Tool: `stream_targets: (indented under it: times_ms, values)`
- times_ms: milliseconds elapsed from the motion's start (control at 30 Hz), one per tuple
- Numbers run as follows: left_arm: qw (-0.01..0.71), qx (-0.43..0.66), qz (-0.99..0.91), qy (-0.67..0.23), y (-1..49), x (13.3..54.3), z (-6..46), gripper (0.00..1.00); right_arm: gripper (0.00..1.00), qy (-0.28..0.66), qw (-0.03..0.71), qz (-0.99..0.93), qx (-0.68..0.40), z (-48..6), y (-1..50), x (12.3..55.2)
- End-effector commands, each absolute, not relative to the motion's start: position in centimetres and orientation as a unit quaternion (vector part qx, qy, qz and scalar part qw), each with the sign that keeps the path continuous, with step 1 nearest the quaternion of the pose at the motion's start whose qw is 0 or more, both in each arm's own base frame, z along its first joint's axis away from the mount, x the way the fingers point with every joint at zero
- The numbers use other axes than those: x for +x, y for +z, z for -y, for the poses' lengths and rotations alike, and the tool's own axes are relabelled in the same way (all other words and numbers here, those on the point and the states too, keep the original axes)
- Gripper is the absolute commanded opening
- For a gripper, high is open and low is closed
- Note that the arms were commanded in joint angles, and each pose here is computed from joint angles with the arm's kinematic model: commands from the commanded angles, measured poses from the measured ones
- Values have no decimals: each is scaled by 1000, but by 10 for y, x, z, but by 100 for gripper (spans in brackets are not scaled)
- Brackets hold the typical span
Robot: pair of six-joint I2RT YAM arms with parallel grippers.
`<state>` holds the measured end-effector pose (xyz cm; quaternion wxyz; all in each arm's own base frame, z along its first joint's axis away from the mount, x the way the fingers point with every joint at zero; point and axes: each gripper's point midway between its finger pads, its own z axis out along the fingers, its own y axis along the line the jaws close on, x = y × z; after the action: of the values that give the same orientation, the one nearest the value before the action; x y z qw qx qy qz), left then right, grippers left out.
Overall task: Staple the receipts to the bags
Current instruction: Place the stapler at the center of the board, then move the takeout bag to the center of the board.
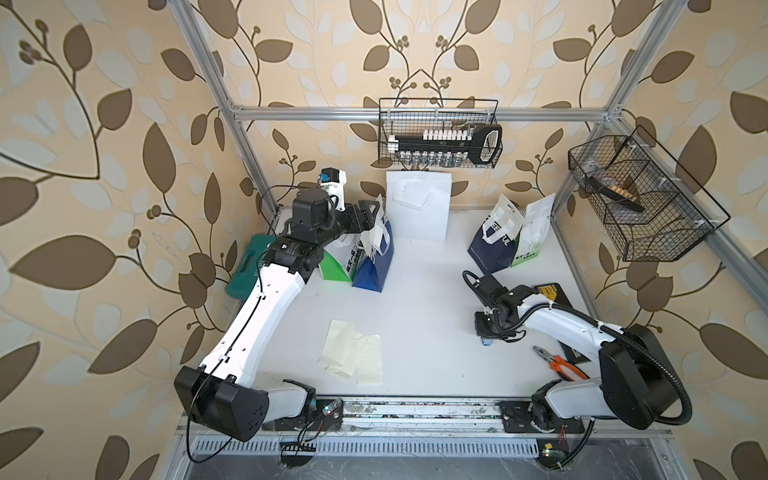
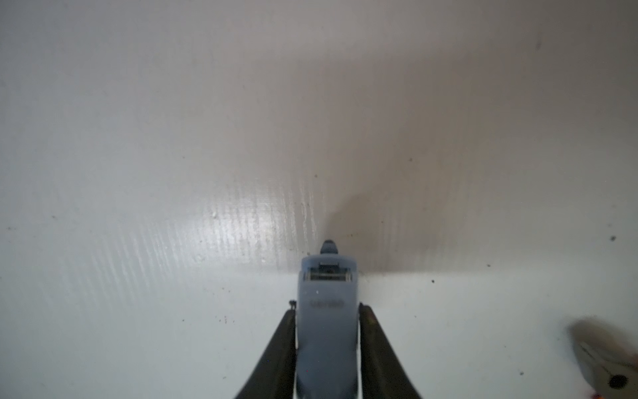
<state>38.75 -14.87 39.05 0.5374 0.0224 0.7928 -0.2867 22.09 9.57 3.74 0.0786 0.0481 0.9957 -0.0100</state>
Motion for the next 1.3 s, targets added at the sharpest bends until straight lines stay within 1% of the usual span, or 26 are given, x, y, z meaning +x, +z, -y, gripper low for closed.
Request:
stream_targets:
  times_ms: [0,67,167,233,300,367,467,567,667,767,867,967,1067,1267]
  values:
    - [551,30,-775,-306,413,372,147,84,46,3,85,-995,51,-102,43,227]
    - [554,33,-772,-310,417,367,147,84,52,9,94,-994,51,-104,49,231]
    - [555,33,-770,-313,421,360,146,85,57,19,120,-992,45,-106,71,234]
    - [553,33,-772,-313,423,356,145,85,61,27,168,-985,29,-112,101,239]
    - [551,32,-772,-314,421,350,144,85,63,60,229,-972,8,-126,136,253]
    - [553,31,-770,-316,420,345,142,85,67,120,307,-944,-12,-148,177,277]
    - [550,27,-773,-315,414,343,141,86,69,182,396,-899,-29,-173,221,322]
    - [542,24,-780,-310,405,346,141,86,69,191,457,-868,-50,-190,243,374]
    - [532,20,-794,-293,396,350,138,85,69,194,467,-863,-25,-186,235,427]
    - [534,11,-806,-255,388,360,129,85,69,194,487,-852,-9,-179,233,468]
    - [525,4,-821,-222,376,378,124,85,70,183,488,-854,5,-171,228,500]
    - [512,2,-832,-213,368,388,125,83,70,184,485,-855,22,-159,216,527]
    - [518,11,-828,-215,366,391,127,83,70,190,483,-854,29,-156,205,550]
    - [497,3,-843,-205,349,404,128,81,69,171,484,-857,40,-155,189,580]
